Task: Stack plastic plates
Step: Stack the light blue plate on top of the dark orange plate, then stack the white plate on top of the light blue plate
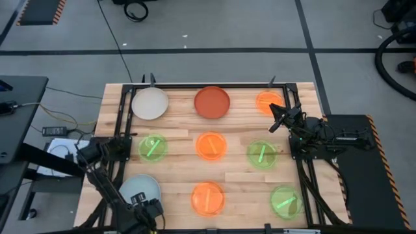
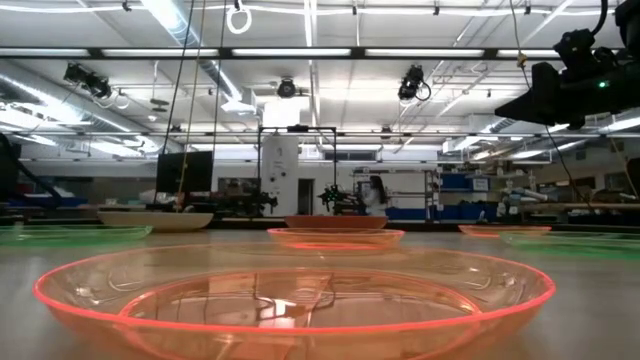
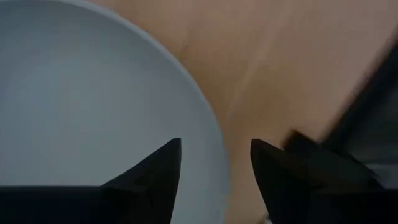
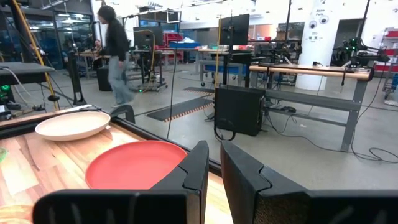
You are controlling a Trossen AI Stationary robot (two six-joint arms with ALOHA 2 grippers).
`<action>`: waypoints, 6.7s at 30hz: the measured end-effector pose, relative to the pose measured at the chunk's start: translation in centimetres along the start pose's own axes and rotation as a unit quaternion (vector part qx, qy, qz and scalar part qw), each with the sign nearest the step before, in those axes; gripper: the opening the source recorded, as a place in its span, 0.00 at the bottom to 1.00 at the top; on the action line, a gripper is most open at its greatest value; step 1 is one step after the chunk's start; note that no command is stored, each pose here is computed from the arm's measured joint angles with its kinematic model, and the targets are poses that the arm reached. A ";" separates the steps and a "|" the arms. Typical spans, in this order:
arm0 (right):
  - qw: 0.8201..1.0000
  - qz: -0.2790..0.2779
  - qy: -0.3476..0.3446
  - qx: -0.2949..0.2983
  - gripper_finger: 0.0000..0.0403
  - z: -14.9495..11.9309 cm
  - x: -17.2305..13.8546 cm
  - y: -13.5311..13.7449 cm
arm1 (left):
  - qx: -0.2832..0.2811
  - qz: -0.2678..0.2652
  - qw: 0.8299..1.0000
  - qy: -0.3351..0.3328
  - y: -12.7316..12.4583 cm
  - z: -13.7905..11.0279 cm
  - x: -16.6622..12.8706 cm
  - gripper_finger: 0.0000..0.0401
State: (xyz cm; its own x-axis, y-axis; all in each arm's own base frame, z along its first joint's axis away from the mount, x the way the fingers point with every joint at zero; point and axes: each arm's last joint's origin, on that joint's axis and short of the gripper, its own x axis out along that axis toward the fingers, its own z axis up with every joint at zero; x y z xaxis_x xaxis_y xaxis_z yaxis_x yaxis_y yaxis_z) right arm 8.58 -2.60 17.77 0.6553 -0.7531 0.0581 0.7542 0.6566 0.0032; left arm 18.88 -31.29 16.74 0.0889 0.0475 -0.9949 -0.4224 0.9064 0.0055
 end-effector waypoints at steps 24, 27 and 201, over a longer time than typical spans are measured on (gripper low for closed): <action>1.000 0.000 0.000 0.000 0.13 0.0 0.0 0.0 | -0.010 0.099 0.994 0.050 1.7 2.0 1.3 0.04; 1.000 0.000 0.000 0.000 0.13 0.0 0.0 0.0 | 0.009 0.091 0.994 0.052 1.6 1.7 0.5 0.04; 0.992 0.037 -0.056 0.107 0.26 1.3 0.2 -0.2 | -0.151 0.095 0.984 -0.020 42.9 19.3 1.2 0.51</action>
State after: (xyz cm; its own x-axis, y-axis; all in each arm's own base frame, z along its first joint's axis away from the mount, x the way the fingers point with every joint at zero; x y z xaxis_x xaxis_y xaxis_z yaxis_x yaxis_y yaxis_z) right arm 8.55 -2.82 19.08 0.6909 -0.7010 0.1767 0.6706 0.7128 0.2055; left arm 18.31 15.75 17.76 0.0156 0.2255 -0.9741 -0.6830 0.7139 0.1543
